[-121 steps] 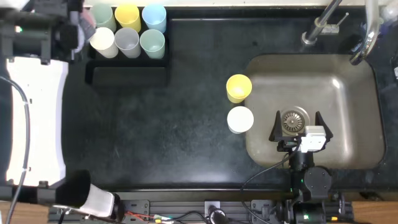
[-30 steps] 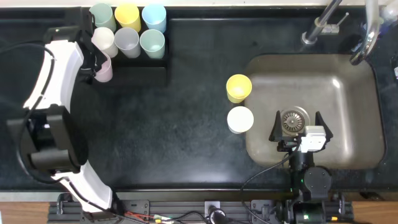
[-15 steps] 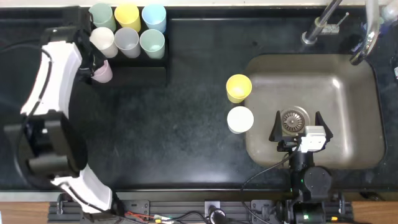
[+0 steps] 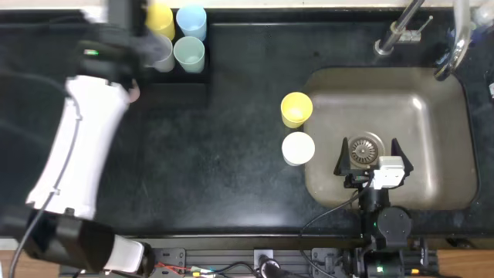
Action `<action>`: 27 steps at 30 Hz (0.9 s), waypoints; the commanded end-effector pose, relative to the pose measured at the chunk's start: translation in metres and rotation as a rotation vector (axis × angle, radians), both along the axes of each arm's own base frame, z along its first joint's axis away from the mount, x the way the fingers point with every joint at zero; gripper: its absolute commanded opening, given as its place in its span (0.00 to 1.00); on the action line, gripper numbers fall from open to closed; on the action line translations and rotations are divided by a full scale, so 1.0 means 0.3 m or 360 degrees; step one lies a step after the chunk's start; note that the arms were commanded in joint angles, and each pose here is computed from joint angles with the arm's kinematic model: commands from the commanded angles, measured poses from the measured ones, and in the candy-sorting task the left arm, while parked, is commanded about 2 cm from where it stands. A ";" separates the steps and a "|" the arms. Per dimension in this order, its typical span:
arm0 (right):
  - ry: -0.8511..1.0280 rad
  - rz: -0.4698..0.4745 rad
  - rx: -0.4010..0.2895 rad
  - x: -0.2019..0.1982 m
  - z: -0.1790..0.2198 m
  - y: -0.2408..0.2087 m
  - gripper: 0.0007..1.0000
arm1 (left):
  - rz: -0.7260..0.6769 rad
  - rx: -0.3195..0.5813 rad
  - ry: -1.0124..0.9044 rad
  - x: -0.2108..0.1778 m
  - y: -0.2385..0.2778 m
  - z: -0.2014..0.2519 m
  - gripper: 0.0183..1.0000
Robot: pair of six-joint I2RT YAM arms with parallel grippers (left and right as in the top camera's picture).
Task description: Store Cups
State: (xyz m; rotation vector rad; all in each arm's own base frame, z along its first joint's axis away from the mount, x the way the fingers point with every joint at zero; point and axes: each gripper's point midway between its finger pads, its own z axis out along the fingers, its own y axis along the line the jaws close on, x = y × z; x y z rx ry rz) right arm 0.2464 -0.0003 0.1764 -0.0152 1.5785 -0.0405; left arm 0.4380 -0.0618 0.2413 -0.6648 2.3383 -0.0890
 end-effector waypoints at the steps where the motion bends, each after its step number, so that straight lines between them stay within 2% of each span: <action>1: 0.0003 0.0010 0.0007 0.002 -0.013 0.004 1.00 | -0.0282 -0.0082 0.0002 -0.040 -0.307 -0.016 0.61; 8: 0.0003 0.0010 0.0007 0.002 -0.013 0.004 1.00 | -0.0536 -0.0214 0.0224 -0.147 -0.621 -0.182 0.63; 19: 0.0003 0.0010 0.0007 0.002 -0.013 0.004 1.00 | -0.0733 -0.0238 0.0344 -0.209 -0.819 -0.284 0.68; 21: 0.0003 0.0010 0.0007 0.002 -0.013 0.004 1.00 | -0.0763 -0.0237 0.0366 -0.219 -0.851 -0.300 0.73; 24: 0.0003 0.0010 0.0007 0.002 -0.013 0.004 1.00 | -0.0801 -0.0227 0.0410 -0.238 -0.890 -0.331 0.88; 27: 0.0003 0.0010 0.0007 0.002 -0.013 0.004 1.00 | -0.0813 -0.0195 0.0447 -0.250 -0.907 -0.362 0.92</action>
